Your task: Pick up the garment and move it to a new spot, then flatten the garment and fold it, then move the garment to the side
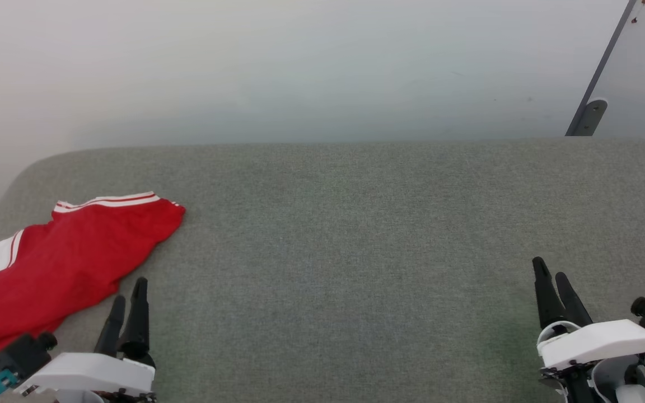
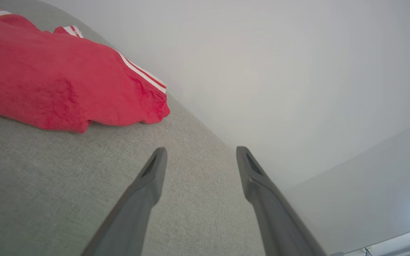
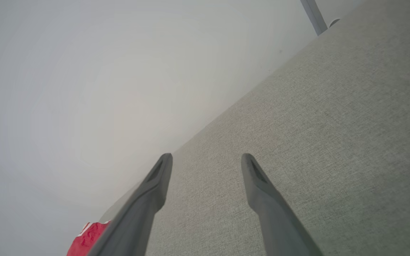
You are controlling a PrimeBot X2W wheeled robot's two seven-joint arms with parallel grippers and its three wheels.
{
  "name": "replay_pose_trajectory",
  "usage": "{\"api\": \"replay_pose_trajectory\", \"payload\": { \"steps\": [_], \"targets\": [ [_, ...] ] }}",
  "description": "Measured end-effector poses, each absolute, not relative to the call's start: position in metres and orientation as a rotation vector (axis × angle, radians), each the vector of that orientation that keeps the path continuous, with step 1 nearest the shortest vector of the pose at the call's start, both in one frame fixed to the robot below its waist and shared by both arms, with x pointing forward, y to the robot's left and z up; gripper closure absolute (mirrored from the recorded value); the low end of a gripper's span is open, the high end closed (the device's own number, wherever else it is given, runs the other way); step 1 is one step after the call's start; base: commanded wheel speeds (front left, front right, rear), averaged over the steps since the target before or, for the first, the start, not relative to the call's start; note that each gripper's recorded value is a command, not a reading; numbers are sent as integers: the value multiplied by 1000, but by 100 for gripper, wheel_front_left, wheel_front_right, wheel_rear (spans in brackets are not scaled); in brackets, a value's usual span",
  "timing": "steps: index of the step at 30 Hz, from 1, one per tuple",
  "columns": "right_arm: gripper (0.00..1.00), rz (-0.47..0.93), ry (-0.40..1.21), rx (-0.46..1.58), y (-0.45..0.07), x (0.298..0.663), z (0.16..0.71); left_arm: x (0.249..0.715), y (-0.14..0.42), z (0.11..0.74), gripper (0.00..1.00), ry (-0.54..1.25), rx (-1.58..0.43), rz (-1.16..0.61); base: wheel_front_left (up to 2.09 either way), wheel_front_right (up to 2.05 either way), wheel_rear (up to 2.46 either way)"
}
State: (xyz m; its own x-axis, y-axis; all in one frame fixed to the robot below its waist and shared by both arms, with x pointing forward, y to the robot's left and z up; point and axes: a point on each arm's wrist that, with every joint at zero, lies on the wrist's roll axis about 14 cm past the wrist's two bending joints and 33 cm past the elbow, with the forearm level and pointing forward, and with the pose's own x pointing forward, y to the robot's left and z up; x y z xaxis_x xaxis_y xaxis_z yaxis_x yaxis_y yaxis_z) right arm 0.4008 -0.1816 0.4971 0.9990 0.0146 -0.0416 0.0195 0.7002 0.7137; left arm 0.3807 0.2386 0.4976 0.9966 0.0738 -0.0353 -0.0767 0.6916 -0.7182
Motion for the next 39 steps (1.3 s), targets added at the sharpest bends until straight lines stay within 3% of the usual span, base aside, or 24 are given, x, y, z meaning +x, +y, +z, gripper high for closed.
{"api": "replay_pose_trajectory", "payload": {
  "steps": [15, 39],
  "targets": [
    [0, 63, 26, 522, -170, 409, 510, 384, 243, 506, 0, -12, -542, 55, 0, 0, 0],
    [0, 75, -33, 273, -172, 412, 524, 386, 243, 524, 0, -70, -272, -3, 0, 0, 0]
  ]
}}
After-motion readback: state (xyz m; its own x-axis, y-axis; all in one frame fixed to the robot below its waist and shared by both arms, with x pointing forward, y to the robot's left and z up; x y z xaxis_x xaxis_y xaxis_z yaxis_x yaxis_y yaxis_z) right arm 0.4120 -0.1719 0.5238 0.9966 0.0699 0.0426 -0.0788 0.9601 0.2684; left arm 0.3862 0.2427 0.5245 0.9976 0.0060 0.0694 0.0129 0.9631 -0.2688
